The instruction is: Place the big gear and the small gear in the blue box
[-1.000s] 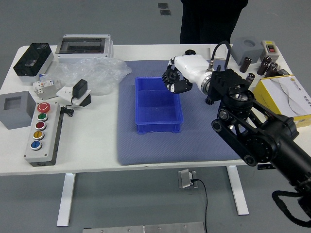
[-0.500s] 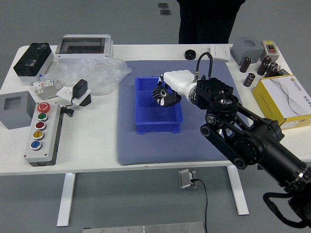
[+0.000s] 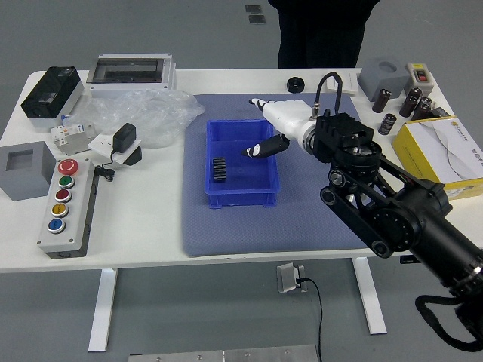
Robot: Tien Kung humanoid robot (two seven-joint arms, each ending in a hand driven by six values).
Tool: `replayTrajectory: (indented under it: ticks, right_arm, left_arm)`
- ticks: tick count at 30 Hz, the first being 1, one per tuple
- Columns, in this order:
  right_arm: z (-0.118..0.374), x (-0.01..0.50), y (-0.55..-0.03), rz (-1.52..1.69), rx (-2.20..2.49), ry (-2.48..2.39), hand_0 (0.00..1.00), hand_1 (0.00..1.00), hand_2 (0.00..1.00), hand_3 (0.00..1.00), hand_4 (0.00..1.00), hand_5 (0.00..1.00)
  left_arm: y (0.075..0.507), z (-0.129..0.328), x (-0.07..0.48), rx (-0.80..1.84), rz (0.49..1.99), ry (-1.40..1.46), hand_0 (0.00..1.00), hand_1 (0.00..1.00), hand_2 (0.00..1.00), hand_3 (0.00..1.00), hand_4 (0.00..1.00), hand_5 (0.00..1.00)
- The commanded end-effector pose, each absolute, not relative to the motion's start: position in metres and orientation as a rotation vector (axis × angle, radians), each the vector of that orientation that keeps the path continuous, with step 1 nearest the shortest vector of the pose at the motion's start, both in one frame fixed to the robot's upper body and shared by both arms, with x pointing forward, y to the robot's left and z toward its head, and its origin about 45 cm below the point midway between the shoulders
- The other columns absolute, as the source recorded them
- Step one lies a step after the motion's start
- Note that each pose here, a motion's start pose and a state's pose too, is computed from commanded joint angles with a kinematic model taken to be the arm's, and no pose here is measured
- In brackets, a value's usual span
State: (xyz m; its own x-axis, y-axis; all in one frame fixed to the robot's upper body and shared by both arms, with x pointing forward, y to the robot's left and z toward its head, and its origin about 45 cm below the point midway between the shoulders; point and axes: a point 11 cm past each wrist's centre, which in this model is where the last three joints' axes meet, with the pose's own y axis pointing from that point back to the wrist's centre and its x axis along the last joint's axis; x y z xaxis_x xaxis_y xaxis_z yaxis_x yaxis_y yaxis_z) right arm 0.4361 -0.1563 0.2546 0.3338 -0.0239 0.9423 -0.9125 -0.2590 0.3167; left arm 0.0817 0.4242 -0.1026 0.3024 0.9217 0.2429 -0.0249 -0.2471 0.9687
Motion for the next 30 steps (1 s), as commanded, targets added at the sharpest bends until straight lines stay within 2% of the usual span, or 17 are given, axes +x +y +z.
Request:
replayTrajectory:
  ticks: [3, 4, 9, 10, 20, 30]
  right_arm:
    - [0.26, 0.441, -0.179, 1.096, 1.544, -0.924, 0.811, 0.713, 0.826, 0.966, 0.876, 0.577]
    - [0.26, 0.443, -0.188, 1.09, 1.529, -0.939, 0.738, 0.652, 0.733, 0.836, 0.802, 0.508]
    - [0.251, 0.449, -0.226, 1.04, 1.472, -0.955, 0.738, 0.652, 0.733, 0.836, 0.802, 0.508]
    - [0.248, 0.45, -0.231, 1.029, 1.468, -0.951, 0.705, 0.621, 0.695, 0.73, 0.706, 0.405]
    - [0.209, 0.457, -0.261, 0.897, 1.465, -0.906, 0.698, 0.612, 0.69, 0.708, 0.699, 0.408]
    - [0.193, 0.465, -0.276, 0.817, 1.447, -0.91, 0.694, 0.607, 0.695, 0.699, 0.694, 0.403]
  left_arm:
    - [0.425, -0.102, 0.082, 1.53, 1.146, 0.857, 0.814, 0.817, 0.817, 0.766, 0.507, 0.139]
    - [0.425, -0.102, 0.082, 1.529, 1.148, 0.857, 0.814, 0.818, 0.817, 0.765, 0.507, 0.139]
    - [0.425, -0.102, 0.084, 1.523, 1.153, 0.858, 0.814, 0.818, 0.817, 0.765, 0.507, 0.139]
    - [0.425, -0.102, 0.084, 1.522, 1.154, 0.858, 0.814, 0.818, 0.817, 0.765, 0.506, 0.138]
    - [0.424, -0.102, 0.085, 1.519, 1.156, 0.858, 0.814, 0.817, 0.817, 0.764, 0.506, 0.139]
    - [0.423, -0.102, 0.086, 1.519, 1.154, 0.857, 0.814, 0.817, 0.816, 0.763, 0.507, 0.143]
